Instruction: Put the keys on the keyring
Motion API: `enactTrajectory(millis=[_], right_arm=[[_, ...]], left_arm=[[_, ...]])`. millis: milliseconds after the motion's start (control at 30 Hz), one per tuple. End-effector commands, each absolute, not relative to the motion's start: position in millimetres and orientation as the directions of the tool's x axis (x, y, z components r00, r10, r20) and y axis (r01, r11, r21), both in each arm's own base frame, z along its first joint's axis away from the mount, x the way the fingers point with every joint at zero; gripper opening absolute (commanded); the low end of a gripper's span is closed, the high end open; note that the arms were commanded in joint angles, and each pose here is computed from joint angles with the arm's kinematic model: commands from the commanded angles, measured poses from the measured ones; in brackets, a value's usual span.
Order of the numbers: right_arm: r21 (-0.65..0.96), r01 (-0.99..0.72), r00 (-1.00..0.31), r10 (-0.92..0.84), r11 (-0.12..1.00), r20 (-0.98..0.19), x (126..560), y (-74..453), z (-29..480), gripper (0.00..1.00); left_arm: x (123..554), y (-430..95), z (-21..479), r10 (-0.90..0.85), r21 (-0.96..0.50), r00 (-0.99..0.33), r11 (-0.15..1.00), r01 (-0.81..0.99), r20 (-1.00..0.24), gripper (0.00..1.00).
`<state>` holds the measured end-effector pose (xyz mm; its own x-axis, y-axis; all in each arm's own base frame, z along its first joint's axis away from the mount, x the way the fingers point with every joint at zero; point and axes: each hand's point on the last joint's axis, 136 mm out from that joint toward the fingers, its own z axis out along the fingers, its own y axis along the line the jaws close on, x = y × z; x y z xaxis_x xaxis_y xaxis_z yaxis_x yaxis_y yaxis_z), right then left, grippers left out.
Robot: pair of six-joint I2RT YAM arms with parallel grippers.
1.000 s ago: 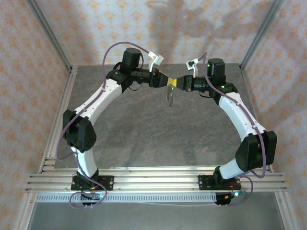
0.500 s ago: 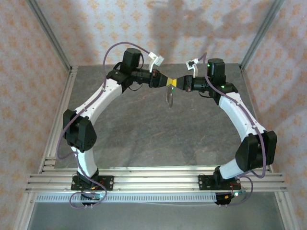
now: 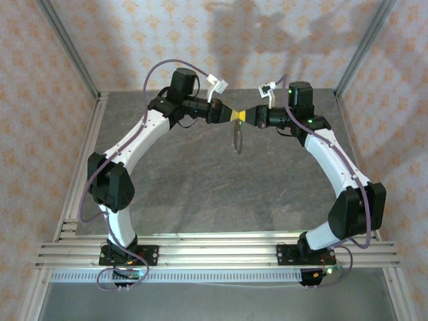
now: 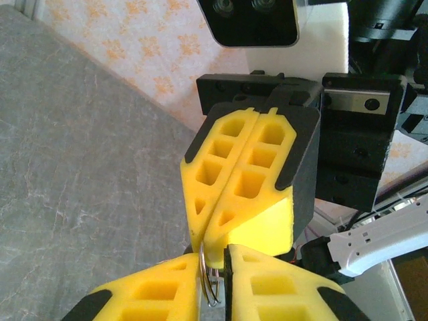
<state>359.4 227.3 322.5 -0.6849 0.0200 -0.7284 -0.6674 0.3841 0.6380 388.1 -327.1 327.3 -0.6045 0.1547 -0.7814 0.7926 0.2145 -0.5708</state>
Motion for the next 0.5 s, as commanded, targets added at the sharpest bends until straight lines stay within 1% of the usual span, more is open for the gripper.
enactTrajectory(millis=[0, 67, 233, 267, 333, 367, 400, 467], right_arm=[[0.59, -0.718, -0.624, 0.034, 0.369, -0.781, 360, 229, 342, 0.0], [0.592, -0.718, -0.624, 0.04, 0.367, -0.781, 362, 229, 343, 0.0], [0.591, -0.717, -0.614, 0.066, 0.371, -0.787, 363, 228, 350, 0.0], [0.588, -0.714, -0.608, 0.079, 0.38, -0.79, 365, 226, 352, 0.05], [0.589, -0.706, -0.593, 0.125, 0.393, -0.795, 368, 218, 360, 0.19], [0.589, -0.704, -0.583, 0.15, 0.396, -0.798, 369, 214, 365, 0.24], [0.589, -0.7, -0.571, 0.18, 0.403, -0.801, 370, 208, 370, 0.27], [0.592, -0.686, -0.548, 0.236, 0.423, -0.803, 372, 194, 377, 0.31]], left_arm=[[378, -331, 335, 0.177, -0.568, -0.588, 0.155, 0.808, -0.789, 0.08], [376, -332, 334, 0.186, -0.565, -0.585, 0.152, 0.811, -0.789, 0.0], [373, -336, 331, 0.205, -0.551, -0.575, 0.166, 0.818, -0.792, 0.0], [374, -337, 332, 0.198, -0.546, -0.573, 0.178, 0.819, -0.795, 0.0], [379, -336, 338, 0.162, -0.53, -0.561, 0.199, 0.824, -0.812, 0.0], [381, -335, 341, 0.143, -0.524, -0.556, 0.21, 0.826, -0.819, 0.0], [383, -334, 344, 0.123, -0.517, -0.549, 0.219, 0.827, -0.827, 0.0], [384, -333, 352, 0.088, -0.506, -0.533, 0.221, 0.834, -0.841, 0.0]])
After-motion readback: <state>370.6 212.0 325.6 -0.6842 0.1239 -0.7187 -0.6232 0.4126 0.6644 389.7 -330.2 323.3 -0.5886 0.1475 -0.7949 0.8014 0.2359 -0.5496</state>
